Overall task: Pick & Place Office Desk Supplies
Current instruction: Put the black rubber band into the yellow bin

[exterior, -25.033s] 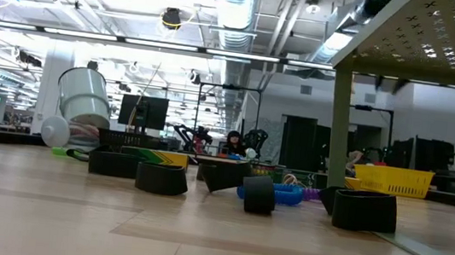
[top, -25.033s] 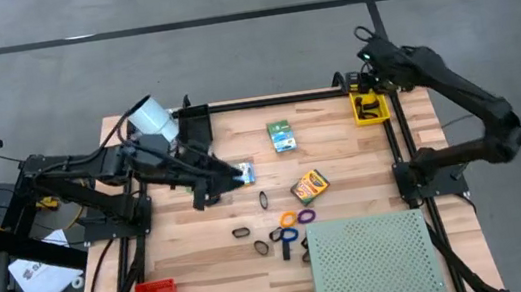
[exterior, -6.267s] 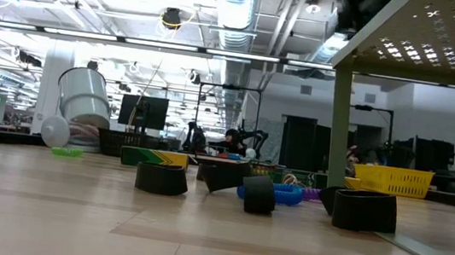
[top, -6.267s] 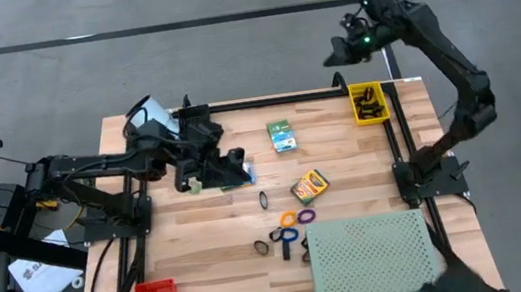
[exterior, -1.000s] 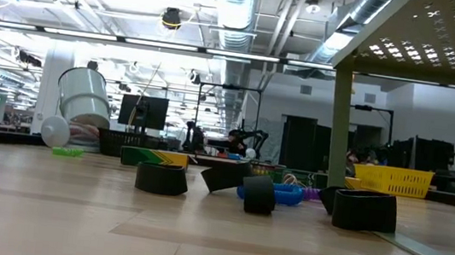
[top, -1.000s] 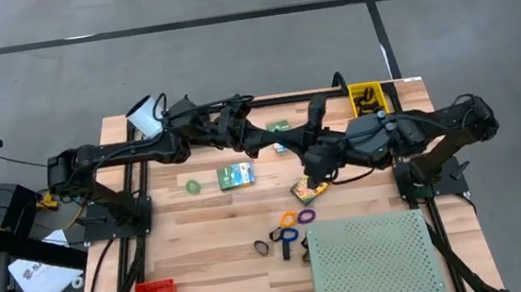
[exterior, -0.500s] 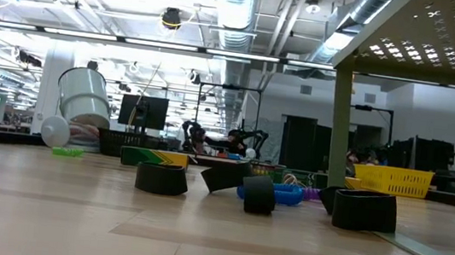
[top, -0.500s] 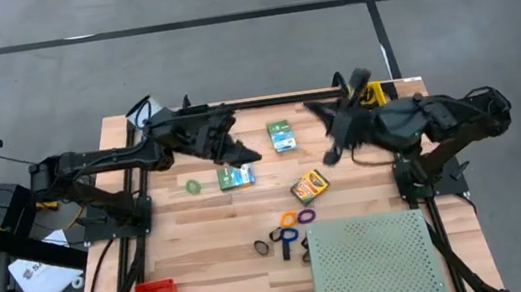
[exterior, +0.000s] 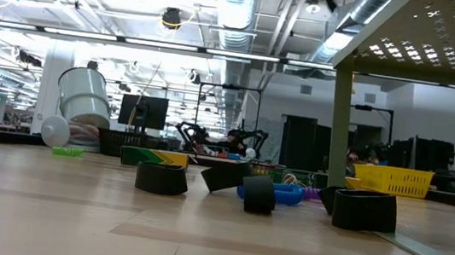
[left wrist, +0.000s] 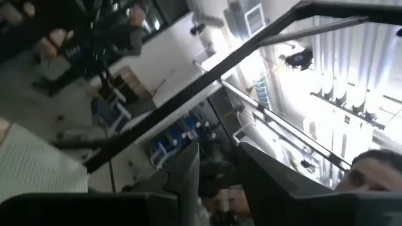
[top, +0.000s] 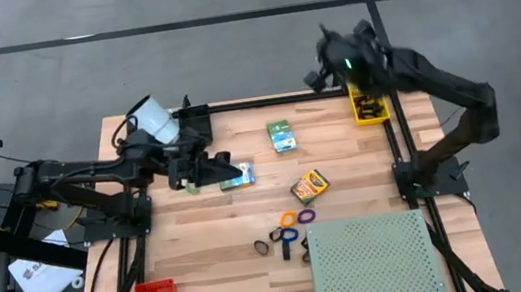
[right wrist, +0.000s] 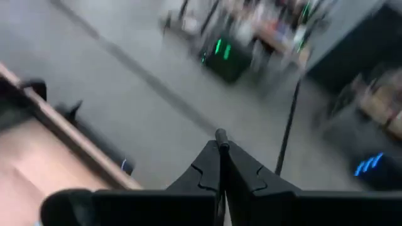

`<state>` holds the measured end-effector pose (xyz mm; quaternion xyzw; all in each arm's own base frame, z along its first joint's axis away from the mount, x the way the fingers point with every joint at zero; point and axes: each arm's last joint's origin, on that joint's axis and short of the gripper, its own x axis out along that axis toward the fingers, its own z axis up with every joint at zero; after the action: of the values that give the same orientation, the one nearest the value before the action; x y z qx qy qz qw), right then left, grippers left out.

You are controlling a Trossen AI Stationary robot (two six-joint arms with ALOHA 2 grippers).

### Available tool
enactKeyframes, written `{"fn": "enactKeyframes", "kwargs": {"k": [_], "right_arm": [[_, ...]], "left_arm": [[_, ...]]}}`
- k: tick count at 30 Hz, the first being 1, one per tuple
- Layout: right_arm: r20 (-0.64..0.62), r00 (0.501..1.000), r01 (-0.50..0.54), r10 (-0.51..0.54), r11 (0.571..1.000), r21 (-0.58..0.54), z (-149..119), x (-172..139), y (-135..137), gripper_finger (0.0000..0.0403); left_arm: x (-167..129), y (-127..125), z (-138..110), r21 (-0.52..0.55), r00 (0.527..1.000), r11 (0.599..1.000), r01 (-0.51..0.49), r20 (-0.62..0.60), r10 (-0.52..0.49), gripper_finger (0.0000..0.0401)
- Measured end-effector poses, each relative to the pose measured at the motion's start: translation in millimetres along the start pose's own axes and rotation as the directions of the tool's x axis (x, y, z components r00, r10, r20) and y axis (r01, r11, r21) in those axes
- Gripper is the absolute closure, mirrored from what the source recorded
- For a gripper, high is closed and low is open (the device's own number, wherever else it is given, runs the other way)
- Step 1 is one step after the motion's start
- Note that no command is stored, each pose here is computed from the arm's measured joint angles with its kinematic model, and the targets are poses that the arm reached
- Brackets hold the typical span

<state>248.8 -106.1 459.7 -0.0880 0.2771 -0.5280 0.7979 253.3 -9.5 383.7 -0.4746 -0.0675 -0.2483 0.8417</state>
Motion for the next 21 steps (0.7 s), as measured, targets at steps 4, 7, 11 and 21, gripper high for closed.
{"fn": "enactKeyframes", "kwargs": {"k": [4,7,11,21], "right_arm": [[-0.268,0.962,-0.02,0.044,0.996,0.09,-25.2,67.8,-28.4,0.0402],[-0.437,0.895,-0.034,0.09,0.99,0.135,-47.3,113.7,-44.9,0.0402],[-0.589,0.8,-0.012,0.112,0.985,0.171,-75.0,161.0,-57.6,0.0402],[-0.894,0.426,0.107,0.14,0.973,0.203,-155.1,229.7,-87.7,0.0403]], "left_arm": [[-0.9,-3.4,-2.2,0.018,1.0,1.0,-0.008,0.03,0.007,0.0295],[-0.8,-3.2,-2.3,0.017,0.999,1.0,-0.013,0.034,0.012,0.0295],[-0.8,-3.1,-2.1,0.016,0.999,1.0,-0.015,0.039,0.014,0.0297],[-0.9,-2.6,-1.1,0.014,0.997,0.999,-0.032,0.075,0.031,0.0298]]}}
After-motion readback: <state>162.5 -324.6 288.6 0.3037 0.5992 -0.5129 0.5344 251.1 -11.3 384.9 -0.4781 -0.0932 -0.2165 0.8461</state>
